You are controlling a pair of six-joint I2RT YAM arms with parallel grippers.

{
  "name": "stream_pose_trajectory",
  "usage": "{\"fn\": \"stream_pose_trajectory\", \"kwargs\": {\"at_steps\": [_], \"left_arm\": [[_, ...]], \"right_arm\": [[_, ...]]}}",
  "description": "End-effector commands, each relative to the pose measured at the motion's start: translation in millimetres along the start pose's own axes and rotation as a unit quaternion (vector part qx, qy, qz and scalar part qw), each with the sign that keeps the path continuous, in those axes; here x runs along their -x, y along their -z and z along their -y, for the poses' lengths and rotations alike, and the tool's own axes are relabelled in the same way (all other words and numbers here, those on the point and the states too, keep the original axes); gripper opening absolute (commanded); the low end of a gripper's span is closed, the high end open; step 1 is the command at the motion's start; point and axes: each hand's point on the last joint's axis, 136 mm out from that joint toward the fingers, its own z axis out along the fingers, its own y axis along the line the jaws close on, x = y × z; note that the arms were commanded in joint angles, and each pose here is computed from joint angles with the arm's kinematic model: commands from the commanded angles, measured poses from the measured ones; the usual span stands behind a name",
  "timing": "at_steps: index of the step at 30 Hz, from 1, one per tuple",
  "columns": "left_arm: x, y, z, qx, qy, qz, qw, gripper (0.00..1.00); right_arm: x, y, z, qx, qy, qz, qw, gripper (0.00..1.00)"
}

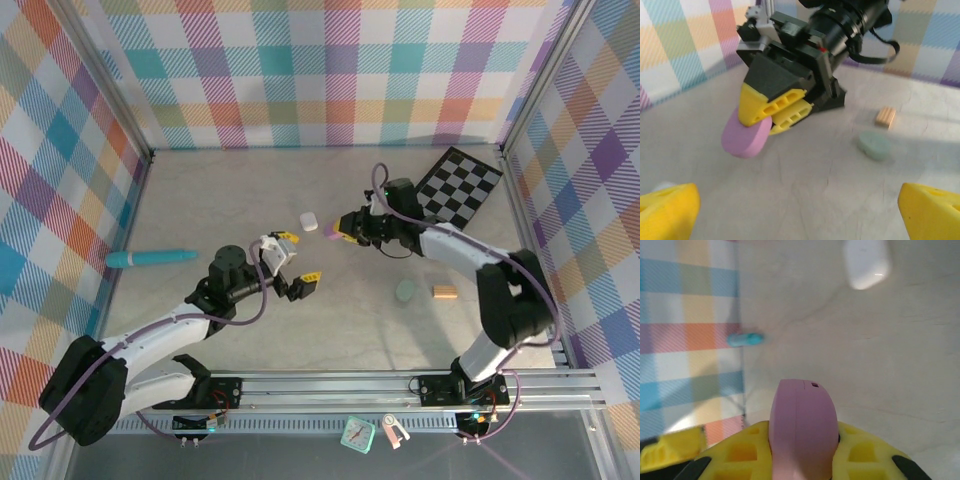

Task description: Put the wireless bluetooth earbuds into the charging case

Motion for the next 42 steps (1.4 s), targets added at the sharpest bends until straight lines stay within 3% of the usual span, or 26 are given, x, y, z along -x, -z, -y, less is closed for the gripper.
{"fn": "stream_pose_trajectory", "kwargs": {"at_steps": [1, 6, 11, 18, 22, 25, 30, 32, 37, 42], "left_arm": [[-20, 4, -3, 0.028, -0.012, -0.044, 0.999, 1.00], [-29, 6, -1, 0.026, -0.019, -0.066, 0.997, 1.00], [-29, 8, -2, 0.029, -0.020, -0.064, 0.997, 1.00], [-15, 15, -31, 0.105, 0.010, -0.031, 0.994, 1.00], [-13, 32, -75, 0.210, 0.034, -0.021, 0.977, 1.00], [-17, 54, -108, 0.300, 0.045, -0.030, 0.952, 1.00], [-37, 95, -150, 0.420, 0.044, -0.045, 0.906, 1.00], [-49, 108, -162, 0.450, 0.048, -0.051, 0.890, 1.00], [-76, 120, -180, 0.481, 0.054, -0.071, 0.872, 1.00], [-96, 127, -198, 0.490, 0.099, -0.051, 0.865, 1.00]], "right_arm": [[11, -17, 21, -0.035, -0.001, 0.004, 0.999, 0.11], [15, -40, 68, -0.097, -0.023, 0.001, 0.995, 0.12], [12, -47, 94, -0.134, -0.022, -0.010, 0.991, 0.20], [23, -12, 82, -0.188, 0.052, 0.029, 0.980, 0.72], [33, 24, 70, -0.231, 0.128, 0.071, 0.962, 0.91], [44, 62, 64, -0.272, 0.199, 0.132, 0.932, 0.99], [67, 132, 68, -0.330, 0.325, 0.261, 0.847, 0.99], [73, 155, 87, -0.346, 0.332, 0.303, 0.823, 0.99], [79, 192, 135, -0.376, 0.306, 0.348, 0.802, 0.99], [82, 201, 160, -0.347, 0.290, 0.385, 0.804, 0.99]]}}
